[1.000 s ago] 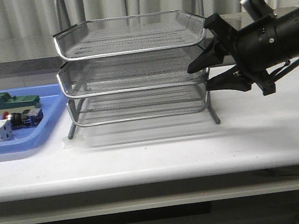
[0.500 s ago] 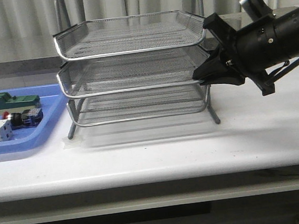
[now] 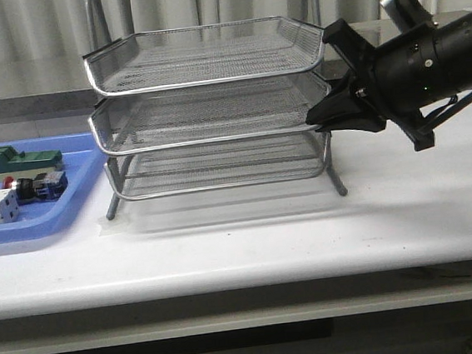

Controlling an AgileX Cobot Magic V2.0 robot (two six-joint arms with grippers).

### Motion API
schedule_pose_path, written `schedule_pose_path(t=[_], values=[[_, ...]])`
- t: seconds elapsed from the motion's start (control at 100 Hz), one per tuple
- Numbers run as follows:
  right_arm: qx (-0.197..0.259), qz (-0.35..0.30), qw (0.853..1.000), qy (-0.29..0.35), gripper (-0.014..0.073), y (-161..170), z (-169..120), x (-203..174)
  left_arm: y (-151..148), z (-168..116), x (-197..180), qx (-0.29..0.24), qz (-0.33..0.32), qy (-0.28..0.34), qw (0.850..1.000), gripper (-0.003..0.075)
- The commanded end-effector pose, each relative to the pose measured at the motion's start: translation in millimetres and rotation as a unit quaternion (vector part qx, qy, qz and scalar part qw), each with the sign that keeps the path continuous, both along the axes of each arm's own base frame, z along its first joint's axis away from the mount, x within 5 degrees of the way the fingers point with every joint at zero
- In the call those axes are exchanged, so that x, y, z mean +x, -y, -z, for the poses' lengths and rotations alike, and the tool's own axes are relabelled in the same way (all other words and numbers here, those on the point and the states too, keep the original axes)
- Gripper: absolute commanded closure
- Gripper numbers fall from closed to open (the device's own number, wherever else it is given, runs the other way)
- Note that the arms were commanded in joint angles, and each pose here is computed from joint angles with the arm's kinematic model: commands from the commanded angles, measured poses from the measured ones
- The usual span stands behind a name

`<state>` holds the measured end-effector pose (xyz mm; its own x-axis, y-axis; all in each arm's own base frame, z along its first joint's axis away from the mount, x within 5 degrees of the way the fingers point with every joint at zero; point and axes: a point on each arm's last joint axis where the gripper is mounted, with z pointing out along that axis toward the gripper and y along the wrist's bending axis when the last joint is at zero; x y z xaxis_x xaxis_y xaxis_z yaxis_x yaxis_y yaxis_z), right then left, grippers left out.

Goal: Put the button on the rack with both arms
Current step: 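Reach the right gripper into the middle rack tier and pull it outward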

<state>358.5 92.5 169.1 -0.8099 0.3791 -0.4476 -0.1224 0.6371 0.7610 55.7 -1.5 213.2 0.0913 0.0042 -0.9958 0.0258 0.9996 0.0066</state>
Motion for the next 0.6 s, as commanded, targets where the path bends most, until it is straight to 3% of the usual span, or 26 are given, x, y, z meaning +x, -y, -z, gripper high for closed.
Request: schedule_pose_path(t=[0.0,0.59], values=[[0.049,0.001,0.998,0.031,0.0578,-2.7,-23.2,-3.1,0.3,7.3,-1.3,-0.007,0.002,0.03,1.0,0.0716],[0.026,-0.011,0.999,-0.014,0.0578,5.2,-7.8,-83.5,0.3,7.3,-1.3,-0.007,0.002,0.03,1.0,0.0716]])
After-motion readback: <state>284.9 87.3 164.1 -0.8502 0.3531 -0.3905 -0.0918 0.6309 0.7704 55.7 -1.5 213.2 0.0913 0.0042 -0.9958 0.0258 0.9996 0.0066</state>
